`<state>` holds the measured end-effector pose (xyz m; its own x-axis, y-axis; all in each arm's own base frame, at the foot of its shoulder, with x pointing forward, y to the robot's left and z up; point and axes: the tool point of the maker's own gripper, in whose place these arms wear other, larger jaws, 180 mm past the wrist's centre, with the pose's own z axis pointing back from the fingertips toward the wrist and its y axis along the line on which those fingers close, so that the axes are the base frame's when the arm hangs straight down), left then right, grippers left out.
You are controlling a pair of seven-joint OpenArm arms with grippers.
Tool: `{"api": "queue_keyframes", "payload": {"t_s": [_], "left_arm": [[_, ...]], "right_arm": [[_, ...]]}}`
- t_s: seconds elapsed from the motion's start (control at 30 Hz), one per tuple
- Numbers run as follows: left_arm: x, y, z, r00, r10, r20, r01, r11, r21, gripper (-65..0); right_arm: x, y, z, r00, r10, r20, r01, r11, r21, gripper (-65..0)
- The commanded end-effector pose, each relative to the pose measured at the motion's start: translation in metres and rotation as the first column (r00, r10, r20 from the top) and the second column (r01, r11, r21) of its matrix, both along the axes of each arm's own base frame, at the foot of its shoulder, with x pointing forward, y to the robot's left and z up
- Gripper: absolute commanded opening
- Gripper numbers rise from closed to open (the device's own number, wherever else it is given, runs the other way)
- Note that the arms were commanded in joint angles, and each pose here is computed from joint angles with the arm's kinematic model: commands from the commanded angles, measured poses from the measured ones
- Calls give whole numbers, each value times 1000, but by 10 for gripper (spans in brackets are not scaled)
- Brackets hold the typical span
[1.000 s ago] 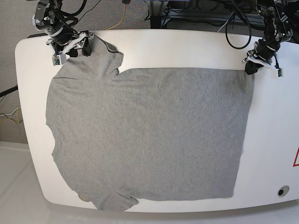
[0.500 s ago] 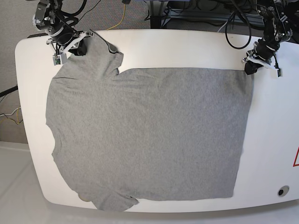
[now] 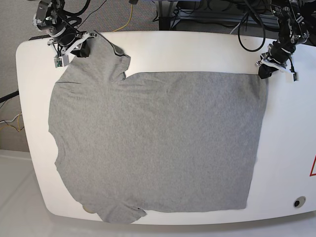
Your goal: Fold the T-shirt properly
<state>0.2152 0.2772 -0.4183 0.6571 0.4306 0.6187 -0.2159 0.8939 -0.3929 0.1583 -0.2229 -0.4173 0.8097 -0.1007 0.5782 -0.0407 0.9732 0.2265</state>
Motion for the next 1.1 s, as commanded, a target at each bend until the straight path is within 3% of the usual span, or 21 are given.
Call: {"api": "queue_keyframes", "payload": {"t_s": [0.0, 0.37, 0.5, 0.77, 1.07], "left_arm": [[1, 4, 6, 1000, -1, 11, 0, 1000, 19, -650], [5, 6, 10, 1000, 3, 27, -3, 1000, 24, -650], [2, 4, 8, 1000, -7, 16, 7, 1000, 21, -650], [2, 4, 7, 1000, -9, 12, 9, 1000, 19, -650], [3, 4, 8, 1000, -8, 16, 8, 1000, 16, -650]], "right_arm": [[8, -7, 15, 999, -4, 52, 5, 1000, -11, -593], [18, -18, 44, 991, -44, 126, 45, 999, -5, -632], [17, -22, 45, 988, -83, 127, 78, 996, 49, -587], [15, -20, 42, 984, -129, 121, 112, 984, 138, -413], [10, -21, 35, 982, -157, 102, 137, 975, 175, -421]]}}
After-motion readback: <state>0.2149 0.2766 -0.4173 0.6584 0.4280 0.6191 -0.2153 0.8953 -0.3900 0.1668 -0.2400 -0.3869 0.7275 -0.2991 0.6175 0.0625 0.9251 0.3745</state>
